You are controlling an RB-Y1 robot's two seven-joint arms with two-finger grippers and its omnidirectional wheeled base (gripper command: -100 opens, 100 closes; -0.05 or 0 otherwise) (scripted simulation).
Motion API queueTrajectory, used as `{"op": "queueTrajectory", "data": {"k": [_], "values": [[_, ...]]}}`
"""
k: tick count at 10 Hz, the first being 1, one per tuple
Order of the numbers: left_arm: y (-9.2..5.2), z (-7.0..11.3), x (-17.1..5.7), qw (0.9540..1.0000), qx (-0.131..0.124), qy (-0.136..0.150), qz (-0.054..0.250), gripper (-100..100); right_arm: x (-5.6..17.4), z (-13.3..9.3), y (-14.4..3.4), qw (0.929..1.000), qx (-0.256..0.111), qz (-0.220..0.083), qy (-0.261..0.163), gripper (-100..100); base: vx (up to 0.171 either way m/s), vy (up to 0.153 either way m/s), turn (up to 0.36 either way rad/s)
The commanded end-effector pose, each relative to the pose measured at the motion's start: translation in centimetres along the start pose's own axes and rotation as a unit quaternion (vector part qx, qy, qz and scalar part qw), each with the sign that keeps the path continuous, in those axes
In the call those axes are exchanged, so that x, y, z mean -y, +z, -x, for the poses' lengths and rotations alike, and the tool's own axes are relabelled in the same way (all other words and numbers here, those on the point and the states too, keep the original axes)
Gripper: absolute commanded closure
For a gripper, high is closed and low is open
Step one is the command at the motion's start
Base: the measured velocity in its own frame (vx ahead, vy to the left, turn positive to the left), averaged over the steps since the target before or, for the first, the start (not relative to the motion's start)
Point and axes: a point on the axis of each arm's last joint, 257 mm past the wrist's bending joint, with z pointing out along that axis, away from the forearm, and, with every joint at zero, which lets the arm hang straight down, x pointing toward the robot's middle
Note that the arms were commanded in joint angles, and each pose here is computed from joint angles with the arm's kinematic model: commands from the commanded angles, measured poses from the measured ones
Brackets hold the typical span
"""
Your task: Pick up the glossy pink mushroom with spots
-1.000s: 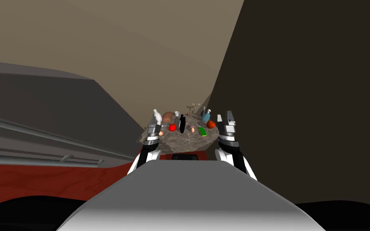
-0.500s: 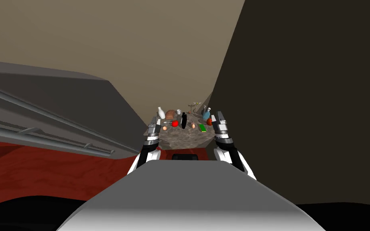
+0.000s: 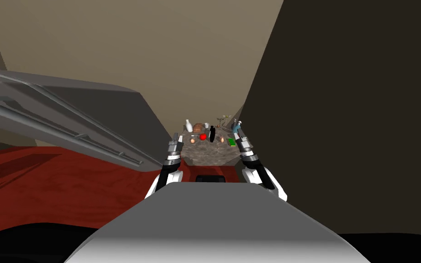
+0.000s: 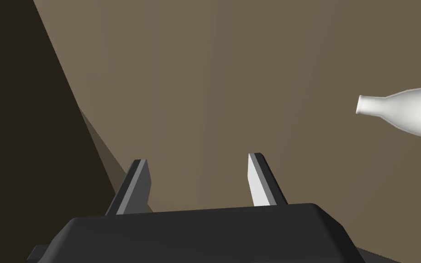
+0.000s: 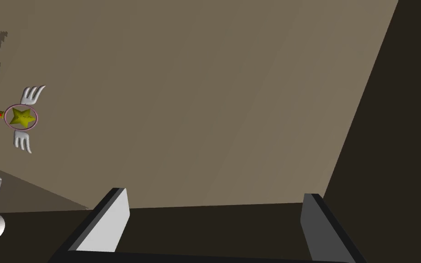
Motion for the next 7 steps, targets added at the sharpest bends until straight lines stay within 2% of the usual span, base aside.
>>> {"op": "queueTrajectory", "data": {"k": [1,4,5,6,7], "values": [[0.0,0.0,0.0,1.0,0.0,0.0,0.0,0,1.6,-1.4,0.2,0.9995,-0.028,-0.016,0.001,-100,-0.134,0.043,0.107],[0.0,0.0,0.0,1.0,0.0,0.0,0.0,0,3.0,-2.8,0.0,0.9974,-0.063,-0.033,-0.006,-100,-0.099,0.028,0.079],[0.0,0.0,0.0,1.0,0.0,0.0,0.0,0,4.4,-4.0,-0.3,0.995,-0.086,-0.05,-0.005,-100,-0.113,0.029,0.122],[0.0,0.0,0.0,1.0,0.0,0.0,0.0,0,4.5,-4.1,-0.4,0.9944,-0.093,-0.051,-0.01,-100,-0.1,0.029,0.075],[0.0,0.0,0.0,1.0,0.0,0.0,0.0,0,6.0,-5.2,-0.8,0.9908,-0.116,-0.07,-0.008,-100,-0.118,0.031,0.135]]}}
